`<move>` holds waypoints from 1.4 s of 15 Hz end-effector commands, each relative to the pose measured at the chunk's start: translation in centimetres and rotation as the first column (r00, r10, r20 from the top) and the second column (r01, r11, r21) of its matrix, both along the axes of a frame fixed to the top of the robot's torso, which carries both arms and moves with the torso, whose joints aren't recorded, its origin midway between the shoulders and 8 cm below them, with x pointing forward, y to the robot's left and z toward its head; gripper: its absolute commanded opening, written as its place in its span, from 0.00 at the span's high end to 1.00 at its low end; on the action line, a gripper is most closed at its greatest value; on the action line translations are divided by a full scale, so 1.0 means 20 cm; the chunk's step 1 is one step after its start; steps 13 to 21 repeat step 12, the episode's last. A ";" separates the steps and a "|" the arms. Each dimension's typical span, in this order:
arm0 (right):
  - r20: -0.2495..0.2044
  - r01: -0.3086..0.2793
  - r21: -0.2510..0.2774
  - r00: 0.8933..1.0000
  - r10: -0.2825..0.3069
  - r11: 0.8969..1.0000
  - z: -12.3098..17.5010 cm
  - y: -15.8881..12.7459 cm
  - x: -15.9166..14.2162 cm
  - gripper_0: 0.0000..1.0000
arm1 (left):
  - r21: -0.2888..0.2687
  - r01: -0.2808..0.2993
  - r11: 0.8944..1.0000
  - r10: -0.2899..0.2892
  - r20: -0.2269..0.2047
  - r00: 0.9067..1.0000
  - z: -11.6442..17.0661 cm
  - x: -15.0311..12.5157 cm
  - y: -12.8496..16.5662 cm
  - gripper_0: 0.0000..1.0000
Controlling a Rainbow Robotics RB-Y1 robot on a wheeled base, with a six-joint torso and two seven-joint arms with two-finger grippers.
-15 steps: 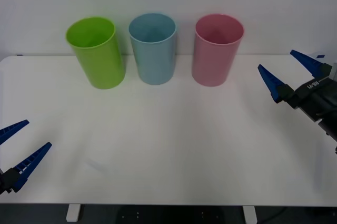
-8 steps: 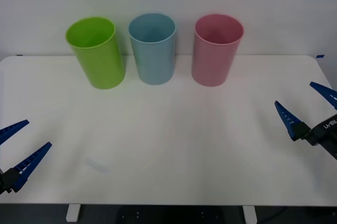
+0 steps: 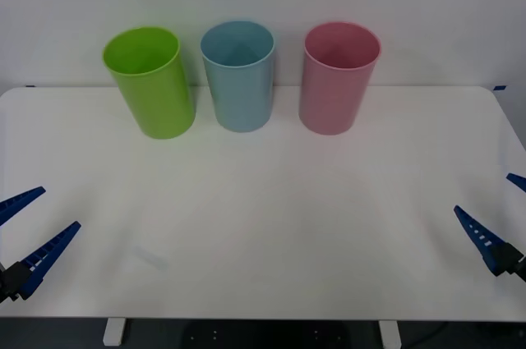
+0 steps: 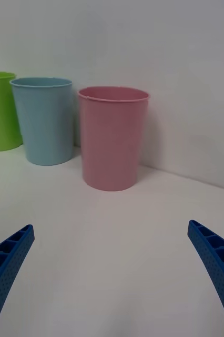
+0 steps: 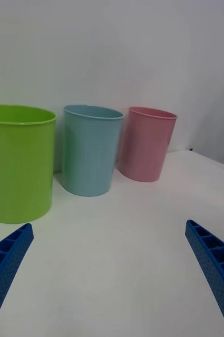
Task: Grasp the object on the table and drop it into the matching bin: aluminum can to the light blue bin, PET bottle to the pink bin.
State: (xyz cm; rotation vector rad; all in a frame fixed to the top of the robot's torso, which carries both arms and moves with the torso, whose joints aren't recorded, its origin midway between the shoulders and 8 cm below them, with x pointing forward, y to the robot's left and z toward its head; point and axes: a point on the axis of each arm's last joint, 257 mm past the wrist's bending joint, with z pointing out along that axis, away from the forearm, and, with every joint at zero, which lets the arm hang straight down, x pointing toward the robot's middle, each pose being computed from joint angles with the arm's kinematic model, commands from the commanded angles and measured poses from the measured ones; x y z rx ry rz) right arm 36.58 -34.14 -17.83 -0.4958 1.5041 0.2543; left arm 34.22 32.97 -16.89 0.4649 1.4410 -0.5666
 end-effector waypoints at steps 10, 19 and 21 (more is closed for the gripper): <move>-0.072 -0.046 0.016 0.996 0.047 0.999 -0.11 0.02 -0.18 0.00 | 0.000 0.000 1.000 0.000 0.000 1.000 0.00 0.00 0.00 0.00; -0.072 -0.046 0.016 0.996 0.047 0.999 -0.11 0.02 -0.18 0.00 | 0.000 0.000 1.000 0.000 0.000 1.000 0.00 0.00 0.00 0.00; -0.072 -0.046 0.016 0.996 0.047 0.999 -0.11 0.02 -0.18 0.00 | 0.000 0.000 1.000 0.000 0.000 1.000 0.00 0.00 0.00 0.00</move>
